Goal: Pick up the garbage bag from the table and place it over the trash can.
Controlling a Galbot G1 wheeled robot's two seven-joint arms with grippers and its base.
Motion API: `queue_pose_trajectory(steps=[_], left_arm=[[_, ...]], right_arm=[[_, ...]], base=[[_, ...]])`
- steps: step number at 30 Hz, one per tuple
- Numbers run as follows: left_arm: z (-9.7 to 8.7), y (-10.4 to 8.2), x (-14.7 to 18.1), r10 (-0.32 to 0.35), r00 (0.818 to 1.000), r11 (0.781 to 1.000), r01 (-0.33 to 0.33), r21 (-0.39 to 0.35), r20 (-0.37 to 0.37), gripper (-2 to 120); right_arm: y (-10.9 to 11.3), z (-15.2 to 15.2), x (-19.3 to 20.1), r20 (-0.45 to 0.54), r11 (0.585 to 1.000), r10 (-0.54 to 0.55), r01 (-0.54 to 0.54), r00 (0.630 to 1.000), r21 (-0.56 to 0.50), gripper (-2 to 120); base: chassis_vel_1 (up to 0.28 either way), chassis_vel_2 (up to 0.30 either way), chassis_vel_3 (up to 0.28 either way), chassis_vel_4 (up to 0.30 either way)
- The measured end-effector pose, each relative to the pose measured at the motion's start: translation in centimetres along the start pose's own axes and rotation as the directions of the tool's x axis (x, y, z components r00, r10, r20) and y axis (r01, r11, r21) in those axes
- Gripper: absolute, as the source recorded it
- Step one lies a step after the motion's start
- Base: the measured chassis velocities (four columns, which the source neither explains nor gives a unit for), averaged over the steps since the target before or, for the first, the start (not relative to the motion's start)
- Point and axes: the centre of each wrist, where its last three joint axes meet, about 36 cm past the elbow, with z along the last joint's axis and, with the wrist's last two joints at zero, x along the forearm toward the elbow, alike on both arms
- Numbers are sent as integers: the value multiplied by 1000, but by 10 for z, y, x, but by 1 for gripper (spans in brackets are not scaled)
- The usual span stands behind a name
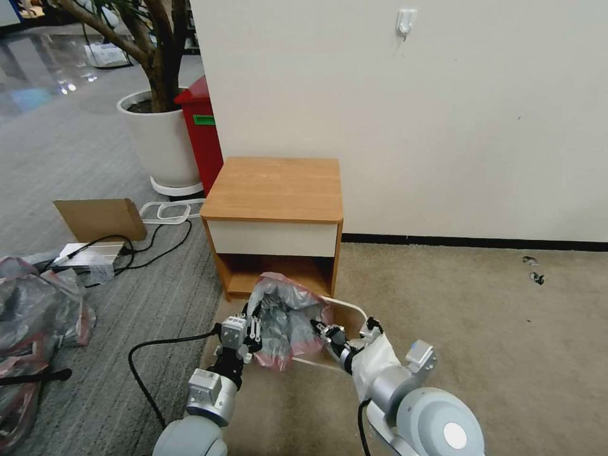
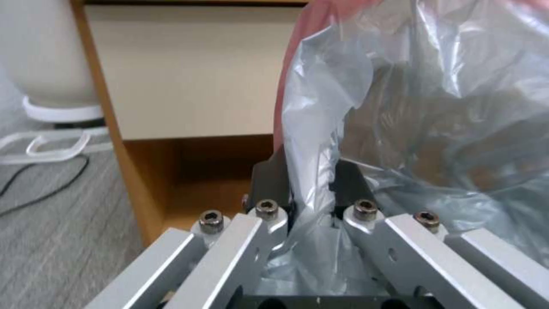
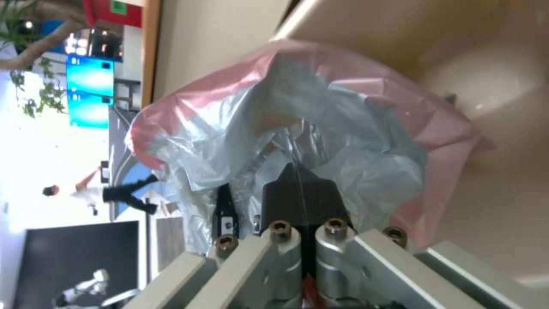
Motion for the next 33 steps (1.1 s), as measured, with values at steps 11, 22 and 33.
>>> queue_pose_trajectory(steps=[11, 22, 33], left_arm=[[-7, 5, -4, -32, 998, 996, 36, 80, -48, 7], [-15, 11, -10, -53, 996, 987, 63, 148, -71, 7], [-20, 21, -17, -67, 996, 984, 77, 162, -62, 7]], right_arm=[[3, -14, 18, 105, 976, -81, 58, 991, 209, 0], [-4, -29, 26, 166, 962, -50, 3, 985, 273, 0], [5, -26, 42, 114, 942, -60, 19, 992, 335, 10]], base=[[0, 0, 0, 0], [0, 0, 0, 0], [0, 0, 0, 0]])
